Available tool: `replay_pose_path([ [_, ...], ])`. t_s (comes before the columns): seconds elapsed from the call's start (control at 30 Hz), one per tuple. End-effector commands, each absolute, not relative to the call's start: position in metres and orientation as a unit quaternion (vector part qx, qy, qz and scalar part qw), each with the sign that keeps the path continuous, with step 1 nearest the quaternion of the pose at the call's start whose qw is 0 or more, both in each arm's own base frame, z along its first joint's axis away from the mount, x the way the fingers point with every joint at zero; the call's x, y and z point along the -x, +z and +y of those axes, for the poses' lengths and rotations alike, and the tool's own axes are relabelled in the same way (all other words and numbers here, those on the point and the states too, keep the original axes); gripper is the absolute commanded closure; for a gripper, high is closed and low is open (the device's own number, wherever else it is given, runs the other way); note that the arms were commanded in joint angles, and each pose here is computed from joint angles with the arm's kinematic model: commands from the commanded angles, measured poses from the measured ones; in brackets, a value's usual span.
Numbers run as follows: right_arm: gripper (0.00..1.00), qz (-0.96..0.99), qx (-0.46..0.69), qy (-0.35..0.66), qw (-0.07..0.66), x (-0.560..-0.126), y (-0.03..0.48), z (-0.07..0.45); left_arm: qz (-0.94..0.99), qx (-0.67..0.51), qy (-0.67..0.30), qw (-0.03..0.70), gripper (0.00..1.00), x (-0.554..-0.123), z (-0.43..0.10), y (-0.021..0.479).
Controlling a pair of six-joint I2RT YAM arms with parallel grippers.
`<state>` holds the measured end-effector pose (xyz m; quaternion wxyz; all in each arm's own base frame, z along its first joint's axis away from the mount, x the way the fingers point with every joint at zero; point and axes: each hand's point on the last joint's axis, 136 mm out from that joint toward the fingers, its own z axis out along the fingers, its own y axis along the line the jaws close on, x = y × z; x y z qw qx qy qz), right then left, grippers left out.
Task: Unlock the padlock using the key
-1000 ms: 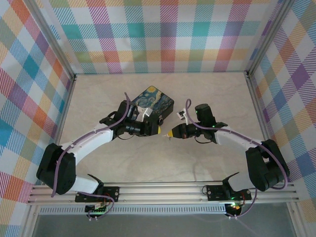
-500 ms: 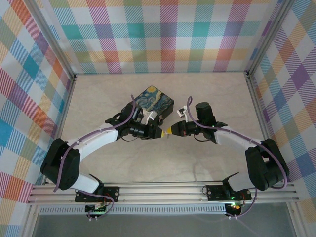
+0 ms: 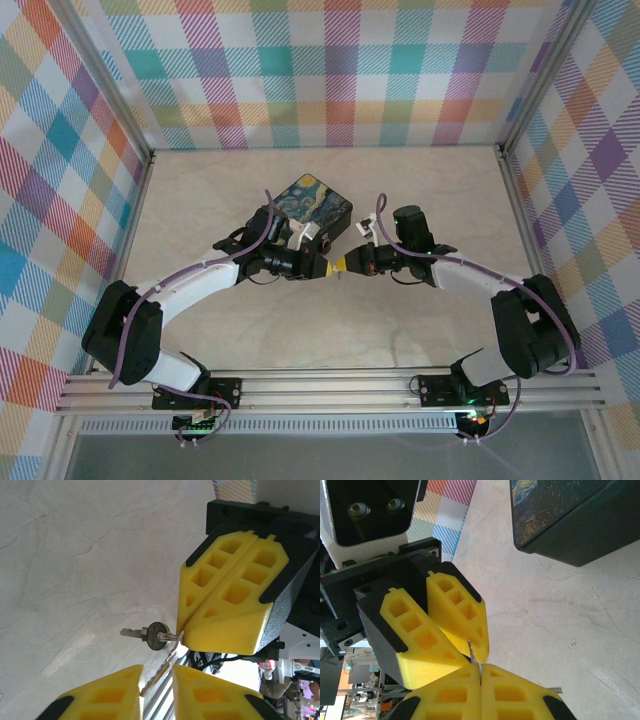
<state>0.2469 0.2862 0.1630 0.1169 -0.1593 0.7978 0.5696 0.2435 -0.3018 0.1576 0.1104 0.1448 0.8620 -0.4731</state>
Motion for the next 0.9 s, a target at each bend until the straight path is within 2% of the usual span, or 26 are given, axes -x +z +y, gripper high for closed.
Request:
replay_pose_path([
  [0.0,1.00,0.783,0.176,0.583,0.122,-0.251,0.177,0.294,0.845,-0.166,-0.493,0.123,0.85,-0.242,-0.309,0.174],
  [0.17,1.00,0.787,0.174,0.580,0.117,-0.251,0.175,0.295,0.850,-0.155,-0.488,0.123,0.98,-0.244,-0.308,0.173],
  [0.23,0.99,0.794,0.172,0.571,0.115,-0.251,0.171,0.293,0.857,-0.141,-0.481,0.120,1.00,-0.247,-0.307,0.170],
  [0.33,0.87,0.809,0.176,0.549,0.116,-0.249,0.165,0.288,0.860,-0.122,-0.484,0.101,1.00,-0.248,-0.309,0.166],
  [0.4,0.72,0.817,0.180,0.533,0.128,-0.247,0.163,0.282,0.864,-0.110,-0.483,0.089,1.00,-0.248,-0.310,0.162],
  [0.6,0.52,0.825,0.200,0.493,0.190,-0.248,0.168,0.269,0.877,-0.047,-0.474,0.066,1.00,-0.258,-0.310,0.160],
  [0.73,0.49,0.829,0.220,0.456,0.238,-0.253,0.171,0.259,0.885,0.034,-0.462,0.032,1.00,-0.266,-0.307,0.151],
  [0.87,0.50,0.825,0.213,0.437,0.287,-0.266,0.173,0.255,0.881,0.106,-0.461,0.006,1.00,-0.272,-0.306,0.147],
])
